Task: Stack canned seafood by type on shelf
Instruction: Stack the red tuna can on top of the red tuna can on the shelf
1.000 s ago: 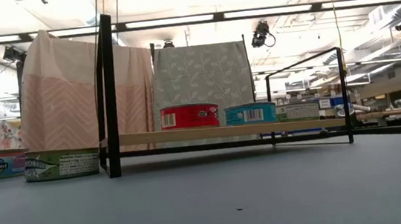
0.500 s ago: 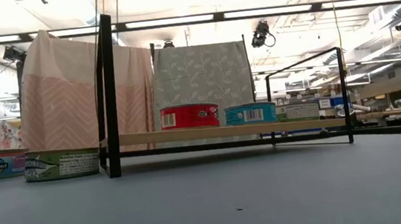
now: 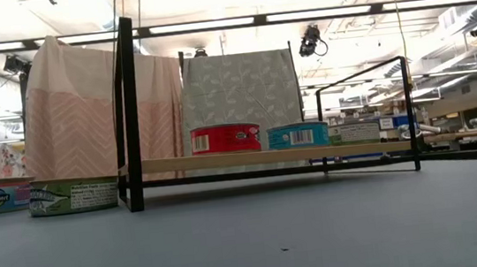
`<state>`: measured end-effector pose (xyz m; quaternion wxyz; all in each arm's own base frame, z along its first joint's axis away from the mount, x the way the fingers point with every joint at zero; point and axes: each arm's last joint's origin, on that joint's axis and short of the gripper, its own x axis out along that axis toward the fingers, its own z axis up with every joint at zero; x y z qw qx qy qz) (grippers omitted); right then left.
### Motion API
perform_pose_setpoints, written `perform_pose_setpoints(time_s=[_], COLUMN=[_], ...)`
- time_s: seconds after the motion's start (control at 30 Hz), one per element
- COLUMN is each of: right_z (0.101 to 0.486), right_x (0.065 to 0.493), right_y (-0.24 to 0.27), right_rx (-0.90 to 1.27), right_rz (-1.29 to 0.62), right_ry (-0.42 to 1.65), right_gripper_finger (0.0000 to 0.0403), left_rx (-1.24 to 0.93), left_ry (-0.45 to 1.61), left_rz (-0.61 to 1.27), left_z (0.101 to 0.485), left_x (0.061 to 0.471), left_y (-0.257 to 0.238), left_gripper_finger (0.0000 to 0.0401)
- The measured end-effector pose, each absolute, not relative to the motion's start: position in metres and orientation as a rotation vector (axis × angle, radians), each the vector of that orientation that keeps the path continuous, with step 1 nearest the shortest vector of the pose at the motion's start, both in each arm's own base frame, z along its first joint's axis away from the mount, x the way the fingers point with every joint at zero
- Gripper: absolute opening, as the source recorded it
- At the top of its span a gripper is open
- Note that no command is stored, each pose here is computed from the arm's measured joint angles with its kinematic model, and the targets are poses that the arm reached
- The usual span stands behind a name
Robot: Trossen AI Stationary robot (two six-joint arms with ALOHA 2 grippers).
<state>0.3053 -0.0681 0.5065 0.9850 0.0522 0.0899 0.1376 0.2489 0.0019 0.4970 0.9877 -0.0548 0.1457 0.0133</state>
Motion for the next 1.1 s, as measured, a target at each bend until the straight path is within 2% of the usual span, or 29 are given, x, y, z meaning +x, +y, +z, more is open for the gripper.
perform_pose_setpoints(time_s=[0.63,1.1], right_z=[0.501,0.5], right_x=[0.334,0.339], right_y=[-0.051,-0.039], right_rx=[0.129,0.136], right_rz=[0.349,0.379], right_ry=[0.126,0.116], right_gripper_finger=[0.0325,0.031], left_rx=[-0.084,-0.074], left_ry=[0.276,0.247], left_rz=[0.027,-0.048], left_z=[0.496,0.495], left_x=[0.257,0.268], left_y=[-0.002,-0.018], left_gripper_finger=[0.0143,0.0143])
